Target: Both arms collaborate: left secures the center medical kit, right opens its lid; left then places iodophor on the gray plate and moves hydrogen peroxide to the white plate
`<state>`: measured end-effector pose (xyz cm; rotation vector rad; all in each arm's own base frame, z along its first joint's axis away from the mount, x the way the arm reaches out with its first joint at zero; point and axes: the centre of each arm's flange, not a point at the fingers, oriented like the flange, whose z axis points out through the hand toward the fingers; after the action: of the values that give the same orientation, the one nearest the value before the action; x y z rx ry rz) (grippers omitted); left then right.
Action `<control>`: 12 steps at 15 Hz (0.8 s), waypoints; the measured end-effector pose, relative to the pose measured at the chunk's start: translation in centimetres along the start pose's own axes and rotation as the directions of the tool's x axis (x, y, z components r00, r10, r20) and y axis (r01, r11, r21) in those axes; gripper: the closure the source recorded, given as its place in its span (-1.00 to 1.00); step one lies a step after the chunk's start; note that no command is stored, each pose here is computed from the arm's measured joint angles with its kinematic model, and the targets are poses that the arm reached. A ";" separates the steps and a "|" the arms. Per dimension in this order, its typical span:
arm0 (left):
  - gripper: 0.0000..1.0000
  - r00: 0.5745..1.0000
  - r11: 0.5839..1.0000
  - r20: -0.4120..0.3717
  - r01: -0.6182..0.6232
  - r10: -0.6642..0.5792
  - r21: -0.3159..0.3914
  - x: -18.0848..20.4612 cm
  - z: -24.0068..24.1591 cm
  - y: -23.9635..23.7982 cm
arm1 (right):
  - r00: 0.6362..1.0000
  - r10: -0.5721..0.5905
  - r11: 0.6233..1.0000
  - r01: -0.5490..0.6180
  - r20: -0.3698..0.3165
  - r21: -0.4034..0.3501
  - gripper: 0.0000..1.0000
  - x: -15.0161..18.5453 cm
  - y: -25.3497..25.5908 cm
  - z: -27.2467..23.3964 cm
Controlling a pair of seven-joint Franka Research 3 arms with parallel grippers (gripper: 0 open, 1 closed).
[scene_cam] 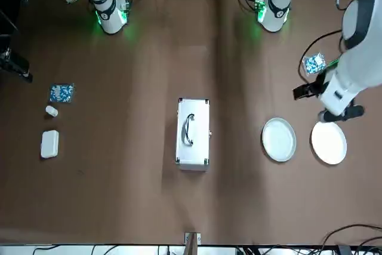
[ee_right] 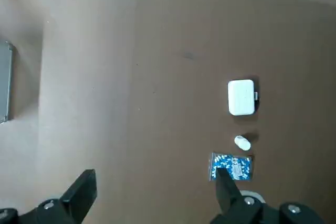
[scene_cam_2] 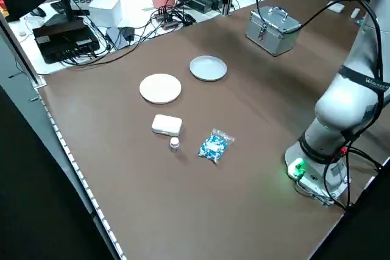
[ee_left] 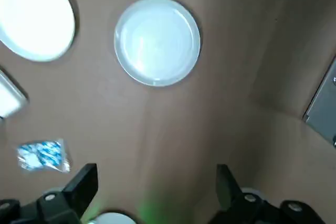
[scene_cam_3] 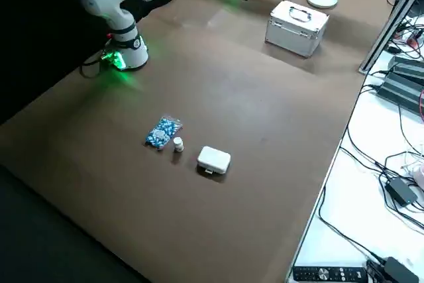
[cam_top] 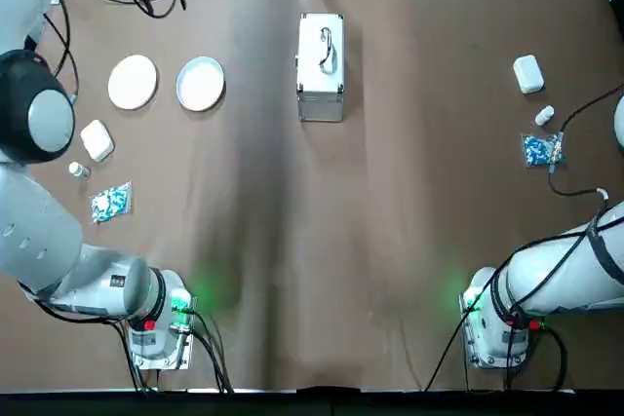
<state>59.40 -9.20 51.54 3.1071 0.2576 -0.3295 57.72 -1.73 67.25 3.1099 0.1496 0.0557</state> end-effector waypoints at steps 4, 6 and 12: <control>-1.00 0.991 0.991 0.032 0.128 -0.127 -0.043 1.3 4.6 1.9 | 1.000 -0.010 1.000 0.010 0.005 0.001 -1.00 0.1 -0.6 0.2; -0.99 0.977 0.974 0.038 0.211 -0.209 -0.084 1.4 5.8 3.2 | 1.000 -0.012 1.000 0.012 0.007 0.002 -1.00 0.1 -0.7 0.3; -0.99 0.879 0.869 0.092 0.476 -0.467 -0.136 1.6 9.8 9.8 | 0.998 -0.060 0.998 0.060 0.018 0.006 -1.00 0.4 -3.7 0.9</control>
<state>60.46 -18.83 41.50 2.8342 0.9991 -0.3758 57.80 1.92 66.28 3.1083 0.2435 0.0259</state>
